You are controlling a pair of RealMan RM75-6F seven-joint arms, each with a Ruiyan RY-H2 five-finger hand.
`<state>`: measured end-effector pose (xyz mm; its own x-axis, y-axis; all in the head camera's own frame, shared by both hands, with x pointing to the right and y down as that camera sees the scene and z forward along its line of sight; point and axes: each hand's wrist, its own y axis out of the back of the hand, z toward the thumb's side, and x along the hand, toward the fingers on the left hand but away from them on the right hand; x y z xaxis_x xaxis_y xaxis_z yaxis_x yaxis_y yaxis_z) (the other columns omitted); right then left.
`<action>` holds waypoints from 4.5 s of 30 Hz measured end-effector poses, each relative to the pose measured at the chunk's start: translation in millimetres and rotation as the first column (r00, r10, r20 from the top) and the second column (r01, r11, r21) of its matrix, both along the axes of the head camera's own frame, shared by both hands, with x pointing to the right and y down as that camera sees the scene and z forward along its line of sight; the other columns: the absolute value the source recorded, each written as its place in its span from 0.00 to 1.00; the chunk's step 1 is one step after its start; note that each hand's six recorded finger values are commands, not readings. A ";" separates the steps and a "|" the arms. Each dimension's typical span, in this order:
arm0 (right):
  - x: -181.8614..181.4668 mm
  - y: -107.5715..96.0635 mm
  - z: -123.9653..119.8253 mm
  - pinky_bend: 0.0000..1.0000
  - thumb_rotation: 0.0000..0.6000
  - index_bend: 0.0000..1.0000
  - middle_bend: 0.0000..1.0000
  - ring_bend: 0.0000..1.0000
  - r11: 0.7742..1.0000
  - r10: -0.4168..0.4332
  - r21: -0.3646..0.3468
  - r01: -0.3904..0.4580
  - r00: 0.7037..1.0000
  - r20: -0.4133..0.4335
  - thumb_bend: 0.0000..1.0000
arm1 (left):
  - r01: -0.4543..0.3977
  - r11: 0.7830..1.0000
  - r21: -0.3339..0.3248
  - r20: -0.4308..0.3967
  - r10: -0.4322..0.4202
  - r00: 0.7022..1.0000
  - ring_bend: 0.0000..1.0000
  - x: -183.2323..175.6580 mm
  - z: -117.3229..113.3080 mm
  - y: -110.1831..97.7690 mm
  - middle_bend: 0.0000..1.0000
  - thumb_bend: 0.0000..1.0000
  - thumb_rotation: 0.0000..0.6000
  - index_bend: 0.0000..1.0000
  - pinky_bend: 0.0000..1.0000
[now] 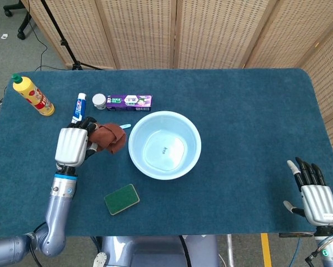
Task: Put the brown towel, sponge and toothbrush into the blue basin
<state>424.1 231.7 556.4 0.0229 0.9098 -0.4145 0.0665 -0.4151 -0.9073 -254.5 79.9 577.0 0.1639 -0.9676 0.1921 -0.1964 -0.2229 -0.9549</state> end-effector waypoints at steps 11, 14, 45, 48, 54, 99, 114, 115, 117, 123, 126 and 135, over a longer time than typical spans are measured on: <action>1.6 0.0 0.4 0.00 1.00 0.01 0.00 0.00 1.000 0.006 -0.011 -0.005 1.000 0.021 0.10 | -0.058 0.991 0.124 -0.081 0.068 0.994 0.46 62.1 -21.2 -15.8 0.40 0.48 1.00 0.77 0.52; 2.6 -0.4 -1.2 0.00 1.00 0.01 0.00 0.00 1.000 0.008 -0.008 -0.007 1.000 0.028 0.10 | -0.073 0.988 0.137 -0.080 0.084 0.993 0.46 79.7 -17.5 -16.9 0.40 0.47 1.00 0.77 0.52; 12.0 -4.0 -11.4 0.00 1.00 0.01 0.00 0.00 0.999 0.034 0.029 -0.036 0.997 0.062 0.10 | -0.229 0.973 -0.030 -0.015 0.229 0.973 0.00 153.1 40.2 11.9 0.00 0.28 1.00 0.07 0.00; 12.0 -3.9 -11.4 0.00 1.00 0.01 0.00 0.00 0.999 0.035 0.030 -0.036 0.998 0.061 0.10 | -0.228 0.973 -0.046 -0.005 0.228 0.974 0.00 148.5 41.7 11.5 0.00 0.28 1.00 0.07 0.00; 11.4 -3.3 -9.9 0.00 1.00 0.01 0.00 0.00 0.999 0.032 0.024 -0.034 0.998 0.058 0.10 | -0.216 0.975 -0.060 0.003 0.217 0.976 0.00 137.0 42.4 10.7 0.00 0.28 1.00 0.07 0.00; -4.0 3.8 -2.8 0.00 1.00 0.01 0.00 0.00 1.000 -0.014 0.010 0.014 1.000 0.014 0.10 | -0.081 0.941 -0.329 0.122 0.128 0.984 0.00 -67.5 26.6 118.4 0.00 0.32 1.00 0.12 0.00; -3.5 3.6 -3.0 0.00 1.00 0.01 0.00 0.00 1.000 -0.013 0.005 0.013 1.000 0.021 0.10 | -0.147 0.887 -0.437 -0.006 0.161 0.987 0.00 -17.3 37.6 146.0 0.00 0.29 1.00 0.12 0.00; -3.8 3.6 -3.1 0.00 1.00 0.01 0.00 0.00 1.000 -0.014 0.005 0.014 1.000 0.022 0.10 | -0.154 0.884 -0.441 -0.009 0.168 0.986 0.00 -12.8 38.3 147.9 0.00 0.29 1.00 0.11 0.00; -4.0 3.6 -3.3 0.00 1.00 0.01 0.00 0.00 1.000 -0.015 0.006 0.015 1.000 0.023 0.10 | -0.165 0.880 -0.446 -0.017 0.176 0.984 0.00 -5.1 39.2 151.3 0.00 0.28 1.00 0.11 0.00; -3.3 3.3 -3.8 0.00 1.00 0.01 0.00 0.00 1.000 -0.012 0.007 0.012 1.000 0.028 0.10 | -0.190 0.865 -0.465 -0.062 0.183 0.981 0.00 16.4 40.7 161.8 0.00 0.28 1.00 0.11 0.00; -2.9 3.1 -3.7 0.00 1.00 0.01 0.00 0.00 1.000 -0.012 0.006 0.012 1.000 0.029 0.10 | -0.198 0.868 -0.456 -0.073 0.186 0.980 0.00 24.3 39.0 163.1 0.00 0.28 1.00 0.11 0.00; -3.4 3.2 -4.4 0.00 1.00 0.01 0.00 0.00 1.000 -0.014 0.008 0.013 0.999 0.032 0.10 | -0.208 0.865 -0.457 -0.095 0.185 0.978 0.00 37.6 34.0 170.2 0.00 0.27 1.00 0.11 0.01</action>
<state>420.8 234.9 552.0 0.0485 0.9126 -0.4059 0.0903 -0.4088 -0.9082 -216.8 250.1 611.0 0.3613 -0.7165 0.5967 -0.1437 -0.6751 -0.7236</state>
